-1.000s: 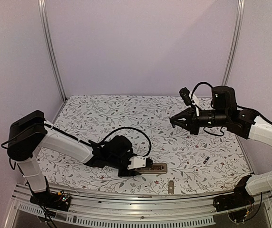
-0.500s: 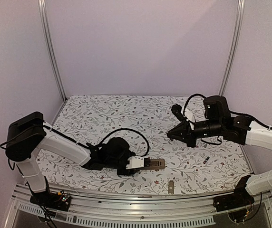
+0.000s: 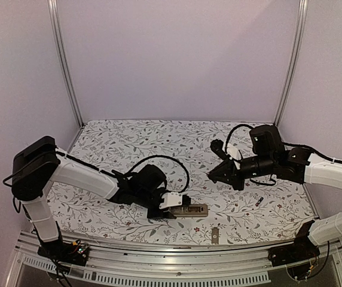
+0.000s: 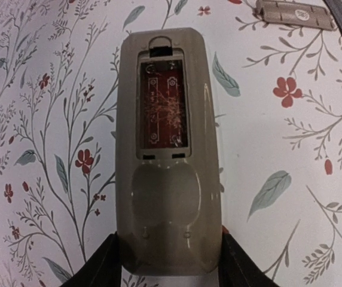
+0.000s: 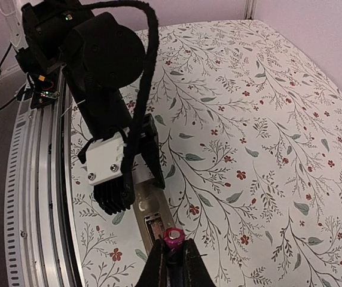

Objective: Load the batteries into the remote control
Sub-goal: Pass from the right arm to the left

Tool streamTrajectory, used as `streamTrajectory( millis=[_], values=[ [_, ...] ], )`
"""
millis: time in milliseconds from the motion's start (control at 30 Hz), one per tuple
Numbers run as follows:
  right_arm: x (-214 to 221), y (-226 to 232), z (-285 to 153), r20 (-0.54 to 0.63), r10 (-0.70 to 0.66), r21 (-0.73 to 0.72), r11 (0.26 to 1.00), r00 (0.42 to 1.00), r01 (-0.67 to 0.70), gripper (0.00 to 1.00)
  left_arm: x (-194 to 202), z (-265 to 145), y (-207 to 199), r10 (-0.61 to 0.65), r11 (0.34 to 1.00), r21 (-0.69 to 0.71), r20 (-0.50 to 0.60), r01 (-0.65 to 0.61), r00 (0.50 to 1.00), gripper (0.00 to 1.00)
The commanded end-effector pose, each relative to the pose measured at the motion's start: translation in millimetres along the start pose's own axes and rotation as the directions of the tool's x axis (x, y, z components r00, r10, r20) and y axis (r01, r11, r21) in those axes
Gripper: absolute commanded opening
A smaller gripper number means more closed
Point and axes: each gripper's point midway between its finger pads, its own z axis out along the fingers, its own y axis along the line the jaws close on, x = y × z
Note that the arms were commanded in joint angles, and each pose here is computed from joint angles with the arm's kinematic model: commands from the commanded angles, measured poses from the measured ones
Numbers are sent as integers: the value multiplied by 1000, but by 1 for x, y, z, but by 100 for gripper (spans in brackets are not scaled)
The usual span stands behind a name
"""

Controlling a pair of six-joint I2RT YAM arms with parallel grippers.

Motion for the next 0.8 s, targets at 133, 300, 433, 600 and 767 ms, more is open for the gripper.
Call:
streamTrajectory(
  millis=[133,300,433,600,767],
  values=[
    [-27,5,-8,90,-40,-19,999,995,42,0,-3,-23,11,-44,998,-51,23,45,999,74],
    [-65,12,-20,207,-51,-52,997,977,63,0,-60,-67,36,-57,988,-127,257,92,965,77],
    [-87,18,-26,281,-59,-80,993,958,85,0,-119,-123,50,-36,978,-156,525,137,850,72],
    [-120,32,-32,365,-92,-111,984,927,142,0,-170,-171,58,-29,974,-129,749,188,662,55],
    [-137,46,-34,403,-116,-135,974,908,184,0,-186,-179,67,-46,962,-123,806,244,590,53]
  ],
)
